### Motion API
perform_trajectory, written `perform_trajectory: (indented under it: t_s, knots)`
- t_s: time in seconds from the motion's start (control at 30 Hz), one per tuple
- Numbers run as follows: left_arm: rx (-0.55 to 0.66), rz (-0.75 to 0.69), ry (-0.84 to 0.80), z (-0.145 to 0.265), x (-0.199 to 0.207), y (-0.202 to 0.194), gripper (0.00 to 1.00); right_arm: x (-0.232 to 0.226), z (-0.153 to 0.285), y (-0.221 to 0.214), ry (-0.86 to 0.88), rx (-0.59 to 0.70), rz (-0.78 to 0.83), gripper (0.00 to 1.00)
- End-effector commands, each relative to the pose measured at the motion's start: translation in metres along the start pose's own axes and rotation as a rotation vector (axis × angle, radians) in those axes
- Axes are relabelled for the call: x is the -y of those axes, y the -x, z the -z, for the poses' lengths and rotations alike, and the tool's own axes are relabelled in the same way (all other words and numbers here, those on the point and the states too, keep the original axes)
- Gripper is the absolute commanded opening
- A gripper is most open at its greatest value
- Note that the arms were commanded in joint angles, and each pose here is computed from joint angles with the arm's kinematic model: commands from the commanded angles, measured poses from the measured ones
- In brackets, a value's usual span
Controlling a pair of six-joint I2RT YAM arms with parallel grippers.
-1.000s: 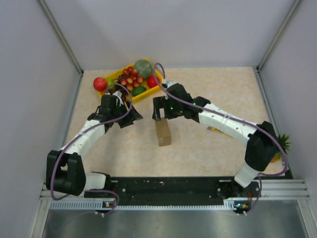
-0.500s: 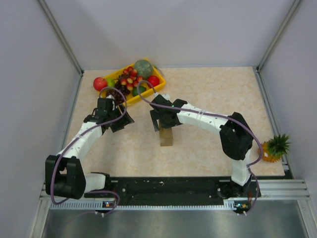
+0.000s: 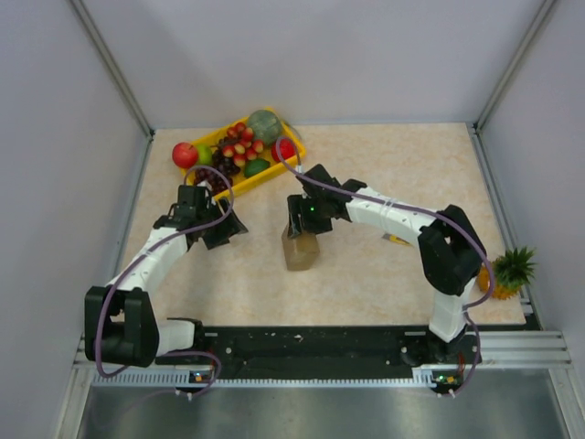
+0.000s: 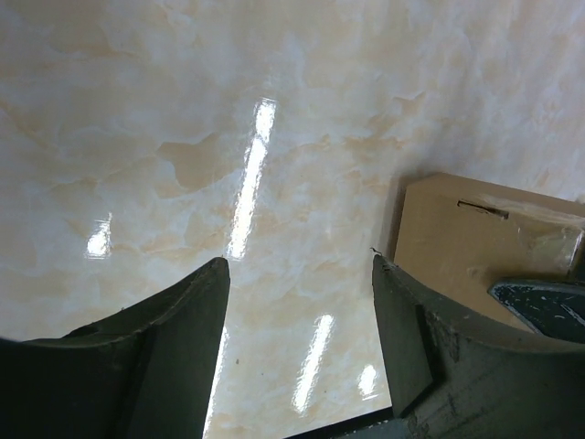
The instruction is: Unpack the express box
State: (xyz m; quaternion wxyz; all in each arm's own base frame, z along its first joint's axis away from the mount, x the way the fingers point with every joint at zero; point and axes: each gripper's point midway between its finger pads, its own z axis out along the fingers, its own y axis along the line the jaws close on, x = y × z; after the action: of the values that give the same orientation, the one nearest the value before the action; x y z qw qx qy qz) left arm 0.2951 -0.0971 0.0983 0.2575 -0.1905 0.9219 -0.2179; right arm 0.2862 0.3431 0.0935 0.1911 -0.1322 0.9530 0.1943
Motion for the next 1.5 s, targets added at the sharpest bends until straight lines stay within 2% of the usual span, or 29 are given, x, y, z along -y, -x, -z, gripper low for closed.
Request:
perform_trajectory:
  t_s: [0.0,0.17,0.37,0.43,0.57,0.63,0.73,1.0,1.1,1.13,1.2,1.3,1.47]
  knots:
    - [0.032,-0.033,-0.04,0.008,0.007,0.004,0.68,-0.064,0.026,0.011,0.423,0.022,-0.042,0.51]
    - [0.026,-0.025,-0.025,0.009,0.002,0.0,0.68,-0.106,0.03,0.016,0.689,0.017,-0.114,0.54]
    - [0.018,-0.021,-0.01,0.008,-0.001,-0.002,0.68,-0.108,0.001,0.022,0.727,0.033,-0.145,0.56]
    - [0.01,-0.022,0.001,0.006,-0.003,-0.003,0.68,-0.101,-0.012,0.019,0.688,0.03,-0.152,0.59]
    - [-0.005,-0.012,0.03,0.002,-0.01,-0.006,0.68,-0.076,-0.032,0.01,0.554,0.029,-0.151,0.76]
    - [-0.009,-0.008,0.048,0.0,-0.014,-0.007,0.68,-0.061,-0.038,0.004,0.479,0.02,-0.15,0.8]
    - [-0.016,-0.002,0.056,-0.001,-0.016,-0.009,0.68,-0.046,-0.037,-0.005,0.385,-0.023,-0.137,0.82]
    - [-0.021,-0.013,0.034,-0.001,-0.013,-0.01,0.69,-0.011,-0.009,0.012,0.153,0.054,-0.05,0.89]
    - [0.005,-0.034,0.022,0.002,-0.011,-0.006,0.74,0.0,0.006,0.023,0.087,0.105,-0.02,0.92]
    - [0.028,-0.039,0.032,0.006,-0.012,-0.004,0.85,0.006,0.011,0.028,0.048,0.132,-0.014,0.94]
    - [0.076,-0.037,0.087,0.01,-0.022,0.003,0.97,0.014,0.019,0.032,0.003,0.158,-0.001,0.95]
    - [0.108,-0.056,0.076,0.016,-0.019,0.008,0.99,0.019,0.024,0.034,-0.028,0.169,0.012,0.98]
    - [0.095,-0.049,0.041,0.014,-0.012,0.006,0.99,0.026,0.034,0.036,-0.067,0.201,-0.003,0.99]
